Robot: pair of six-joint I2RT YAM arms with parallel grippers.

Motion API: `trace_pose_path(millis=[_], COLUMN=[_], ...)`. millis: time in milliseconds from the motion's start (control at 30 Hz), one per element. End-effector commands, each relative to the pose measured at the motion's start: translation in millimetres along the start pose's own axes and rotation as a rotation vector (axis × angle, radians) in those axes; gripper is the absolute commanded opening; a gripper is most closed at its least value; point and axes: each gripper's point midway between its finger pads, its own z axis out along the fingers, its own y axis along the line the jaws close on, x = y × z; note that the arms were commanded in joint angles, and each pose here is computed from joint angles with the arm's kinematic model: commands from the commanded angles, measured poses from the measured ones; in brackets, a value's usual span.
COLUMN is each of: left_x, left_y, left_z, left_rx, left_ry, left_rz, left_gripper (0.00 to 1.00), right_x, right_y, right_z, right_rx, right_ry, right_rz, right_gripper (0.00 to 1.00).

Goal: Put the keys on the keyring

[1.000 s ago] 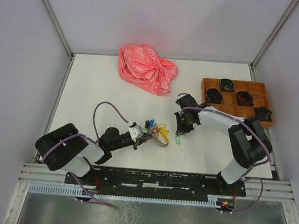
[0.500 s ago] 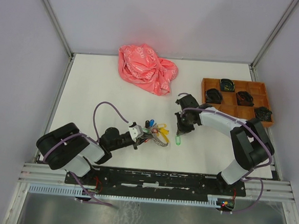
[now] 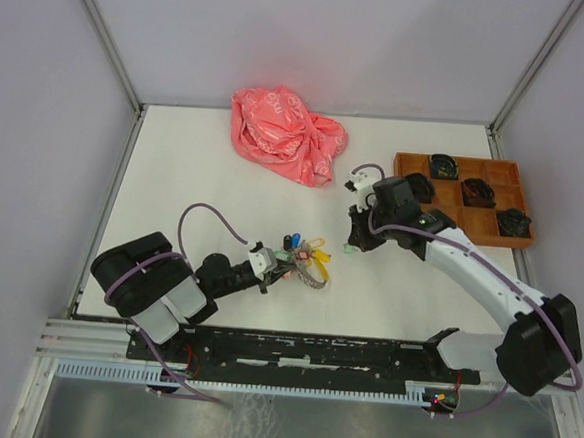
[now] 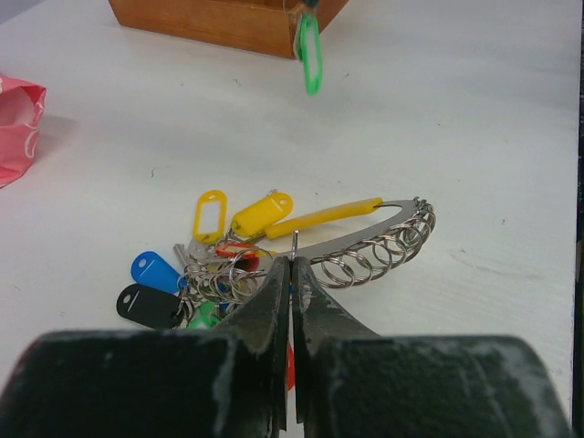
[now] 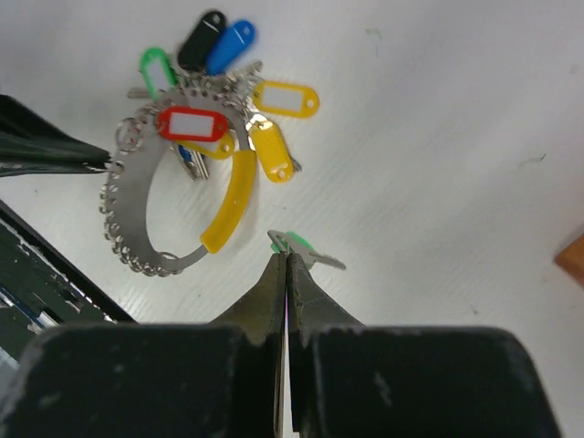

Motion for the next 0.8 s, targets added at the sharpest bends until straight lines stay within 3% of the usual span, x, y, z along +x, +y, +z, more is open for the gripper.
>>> trace_pose_path(millis=[0,300,567,767], left_x=[-67.6,-84.6,-98.7,-95.8], left_y=[10.9,6.7,1.3,-8.7], left_z=[5.7,10.1,8.9,5.5], left_rx=[-0.027,0.021,0.064,0.121], left_ry=[-0.249,-0.297,-0.345,-0.339], left_rz=[0.107,0.245,0.513,0.586], left_gripper=[0.03,0.03,0.03,0.03], right_x=[-31.6,-32.3,-18.3,-20.3], right_y=[19.4,44.7,74.6,86.5], right_z=[-33.9,-67.9,-84.7,-74.6], right_rx=[-0.102,-0.220,-0.420,-0.493], right_ry=[-0.192,-0.304,-0.382,-0.470], right_rz=[-0.232,-0.440,-0.868,-1.015], right_gripper=[0.01,0.01,0.01,0.01])
